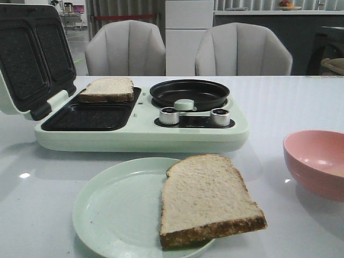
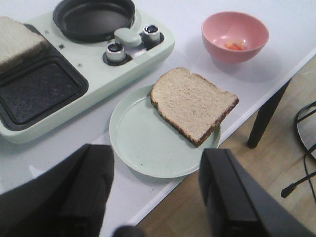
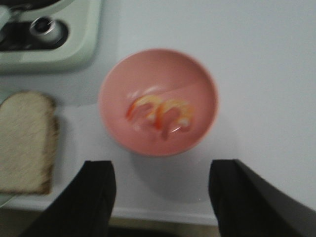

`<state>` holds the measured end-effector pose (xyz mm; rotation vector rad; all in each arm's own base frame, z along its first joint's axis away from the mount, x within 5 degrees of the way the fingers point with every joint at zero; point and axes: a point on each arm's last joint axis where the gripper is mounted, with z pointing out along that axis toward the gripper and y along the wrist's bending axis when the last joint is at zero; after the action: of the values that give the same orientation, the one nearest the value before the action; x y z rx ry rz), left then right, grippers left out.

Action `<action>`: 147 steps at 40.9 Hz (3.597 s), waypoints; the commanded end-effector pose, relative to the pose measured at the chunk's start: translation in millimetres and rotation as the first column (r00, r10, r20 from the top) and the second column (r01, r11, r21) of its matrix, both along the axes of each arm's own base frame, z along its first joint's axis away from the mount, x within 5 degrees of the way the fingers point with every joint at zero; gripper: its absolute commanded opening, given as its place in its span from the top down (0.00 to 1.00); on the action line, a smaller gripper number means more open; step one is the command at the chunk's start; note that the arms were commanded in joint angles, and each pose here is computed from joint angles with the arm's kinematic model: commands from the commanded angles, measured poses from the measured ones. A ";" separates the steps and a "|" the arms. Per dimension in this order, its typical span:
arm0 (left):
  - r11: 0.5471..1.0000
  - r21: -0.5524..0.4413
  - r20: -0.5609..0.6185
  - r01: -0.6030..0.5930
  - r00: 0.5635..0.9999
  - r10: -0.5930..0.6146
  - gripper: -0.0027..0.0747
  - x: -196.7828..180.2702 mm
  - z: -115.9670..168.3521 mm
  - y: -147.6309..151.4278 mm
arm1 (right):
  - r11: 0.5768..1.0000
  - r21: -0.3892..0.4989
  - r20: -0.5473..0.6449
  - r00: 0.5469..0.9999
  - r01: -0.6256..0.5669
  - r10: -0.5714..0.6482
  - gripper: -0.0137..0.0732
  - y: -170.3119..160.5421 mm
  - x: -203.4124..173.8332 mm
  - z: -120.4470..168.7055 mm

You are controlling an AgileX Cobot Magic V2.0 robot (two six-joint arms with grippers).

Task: Make breakfast with bread and shrimp
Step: 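Grasp the remaining bread slice on the plate with the right gripper, then carry the bread slice over and lay it on the other sandwich plate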

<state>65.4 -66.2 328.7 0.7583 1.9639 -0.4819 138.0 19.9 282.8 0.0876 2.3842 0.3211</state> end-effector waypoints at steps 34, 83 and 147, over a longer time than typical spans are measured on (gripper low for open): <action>0.996 -0.091 0.075 0.023 0.997 -0.016 0.40 -3.3 17.8 2.4 | 0.929 0.340 -0.344 0.900 -0.145 0.267 0.29 107.2 111.0 -94.1; 0.996 -0.090 0.077 0.023 0.997 -0.016 0.40 -3.2 17.9 2.5 | 0.853 0.433 0.115 0.957 -0.291 0.268 0.78 134.1 143.3 36.8; 0.996 -0.088 0.076 0.022 0.997 -0.015 0.40 -3.2 17.7 2.6 | 0.824 0.081 0.087 0.827 -0.561 0.555 0.25 188.2 217.1 64.1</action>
<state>61.9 -61.1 330.8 0.7478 1.9447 -0.4920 381.1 218.1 301.5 -0.5212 2.3711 0.8022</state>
